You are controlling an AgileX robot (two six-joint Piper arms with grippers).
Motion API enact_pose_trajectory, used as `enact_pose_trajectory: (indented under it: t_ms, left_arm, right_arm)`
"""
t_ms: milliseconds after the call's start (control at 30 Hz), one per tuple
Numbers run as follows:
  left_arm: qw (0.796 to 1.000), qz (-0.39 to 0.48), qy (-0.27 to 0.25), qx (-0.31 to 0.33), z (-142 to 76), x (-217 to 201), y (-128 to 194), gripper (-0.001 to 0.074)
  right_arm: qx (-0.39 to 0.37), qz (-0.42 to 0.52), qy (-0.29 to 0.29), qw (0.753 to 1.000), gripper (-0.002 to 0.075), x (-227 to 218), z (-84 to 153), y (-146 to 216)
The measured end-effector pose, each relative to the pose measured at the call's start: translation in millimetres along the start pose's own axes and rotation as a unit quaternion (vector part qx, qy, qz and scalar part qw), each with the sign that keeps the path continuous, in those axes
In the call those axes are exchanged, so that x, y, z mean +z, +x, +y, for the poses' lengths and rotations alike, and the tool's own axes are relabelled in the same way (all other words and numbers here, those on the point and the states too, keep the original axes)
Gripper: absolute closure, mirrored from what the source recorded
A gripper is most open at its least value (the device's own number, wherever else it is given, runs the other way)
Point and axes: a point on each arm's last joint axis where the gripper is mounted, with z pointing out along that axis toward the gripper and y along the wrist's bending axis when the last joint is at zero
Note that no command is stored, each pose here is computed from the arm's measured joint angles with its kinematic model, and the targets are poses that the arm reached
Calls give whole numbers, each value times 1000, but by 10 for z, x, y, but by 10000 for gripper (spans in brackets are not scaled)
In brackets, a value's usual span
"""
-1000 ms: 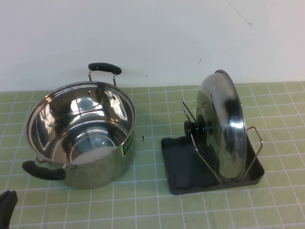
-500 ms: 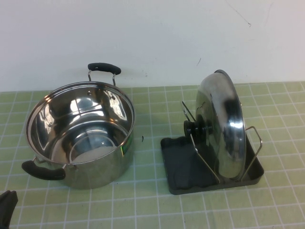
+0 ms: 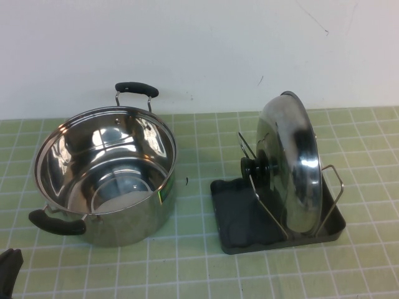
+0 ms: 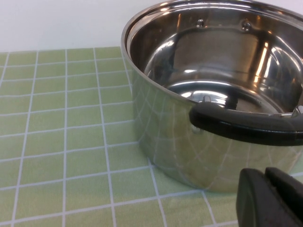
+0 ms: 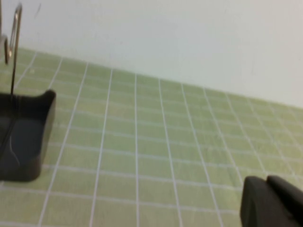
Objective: Put pot lid on rack
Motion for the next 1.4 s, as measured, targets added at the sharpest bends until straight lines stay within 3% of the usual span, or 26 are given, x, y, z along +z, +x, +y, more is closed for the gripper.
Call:
enact_pose_trajectory:
  t_ms: [200,467,700,1033,1400]
  left_arm:
    - [1000,0,0,0,0,0,0,734]
    - [1000,0,0,0,0,0,0,735]
    - [1000,0,0,0,0,0,0,734]
    - [1000,0,0,1,0,0,0,734]
    - [1000,0,0,1,0,0,0,735]
  right_arm:
    - [23,18,-2,1000,716,45,58,241]
    - [80,41,-4,996,716,46,72,304]
    - [80,43,2,996,716,46,62,308]
    - [60,31,-64,996,716,43,131,290]
    - [75,32,-65,995,716,43,132,290]
